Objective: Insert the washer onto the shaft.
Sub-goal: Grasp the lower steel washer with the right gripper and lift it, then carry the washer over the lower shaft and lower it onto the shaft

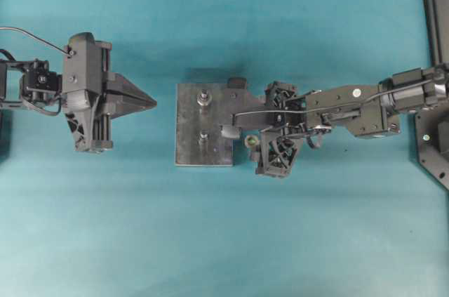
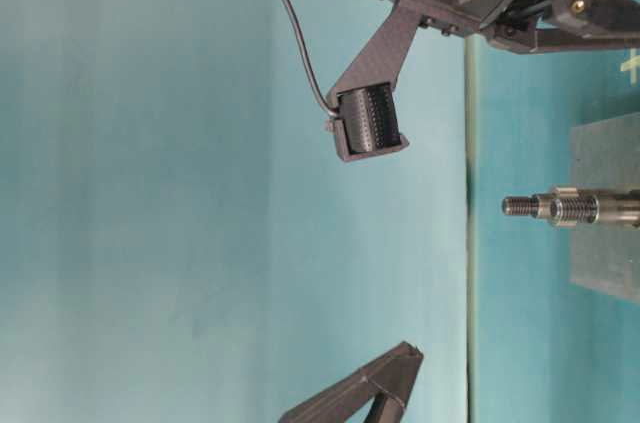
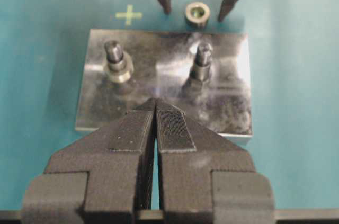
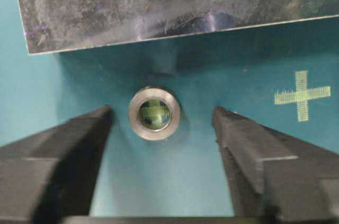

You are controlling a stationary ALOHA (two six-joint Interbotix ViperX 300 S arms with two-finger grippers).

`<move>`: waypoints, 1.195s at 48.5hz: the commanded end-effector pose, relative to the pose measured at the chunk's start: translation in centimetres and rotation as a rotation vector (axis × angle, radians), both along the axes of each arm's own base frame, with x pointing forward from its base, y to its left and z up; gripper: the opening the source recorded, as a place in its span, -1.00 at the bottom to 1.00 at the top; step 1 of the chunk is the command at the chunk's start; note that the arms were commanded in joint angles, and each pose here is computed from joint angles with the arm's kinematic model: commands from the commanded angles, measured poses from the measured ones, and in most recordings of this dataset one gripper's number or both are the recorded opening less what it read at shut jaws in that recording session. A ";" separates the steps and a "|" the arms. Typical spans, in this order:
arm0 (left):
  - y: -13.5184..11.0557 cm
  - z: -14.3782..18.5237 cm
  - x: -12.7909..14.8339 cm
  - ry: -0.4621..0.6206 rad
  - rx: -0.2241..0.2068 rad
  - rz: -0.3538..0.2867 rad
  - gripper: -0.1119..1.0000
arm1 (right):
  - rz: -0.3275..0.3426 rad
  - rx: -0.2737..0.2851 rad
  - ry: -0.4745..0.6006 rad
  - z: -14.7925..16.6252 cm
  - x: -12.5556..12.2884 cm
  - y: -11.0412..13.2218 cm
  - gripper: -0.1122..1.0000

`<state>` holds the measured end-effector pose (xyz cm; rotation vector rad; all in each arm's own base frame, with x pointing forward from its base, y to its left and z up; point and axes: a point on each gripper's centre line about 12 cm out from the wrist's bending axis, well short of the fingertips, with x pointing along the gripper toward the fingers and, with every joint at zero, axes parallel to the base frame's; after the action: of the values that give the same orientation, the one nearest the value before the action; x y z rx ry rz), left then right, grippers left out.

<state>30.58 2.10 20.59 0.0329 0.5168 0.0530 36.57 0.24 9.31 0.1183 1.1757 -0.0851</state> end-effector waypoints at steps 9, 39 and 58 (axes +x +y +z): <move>0.1 0.9 0.5 -0.035 0.004 0.000 -0.80 | -0.008 0.005 -0.020 0.5 0.5 0.1 0.04; 0.1 0.9 0.6 -0.037 0.004 0.000 -0.80 | 0.008 -0.006 -0.117 7.8 2.3 0.1 -0.21; 0.1 0.8 0.8 -0.032 0.003 0.000 -0.80 | 0.089 -0.036 -0.156 10.6 5.6 1.1 -0.21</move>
<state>30.78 2.11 20.19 0.0310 0.5259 0.0531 41.27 1.10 18.53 0.0593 1.0624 -0.0337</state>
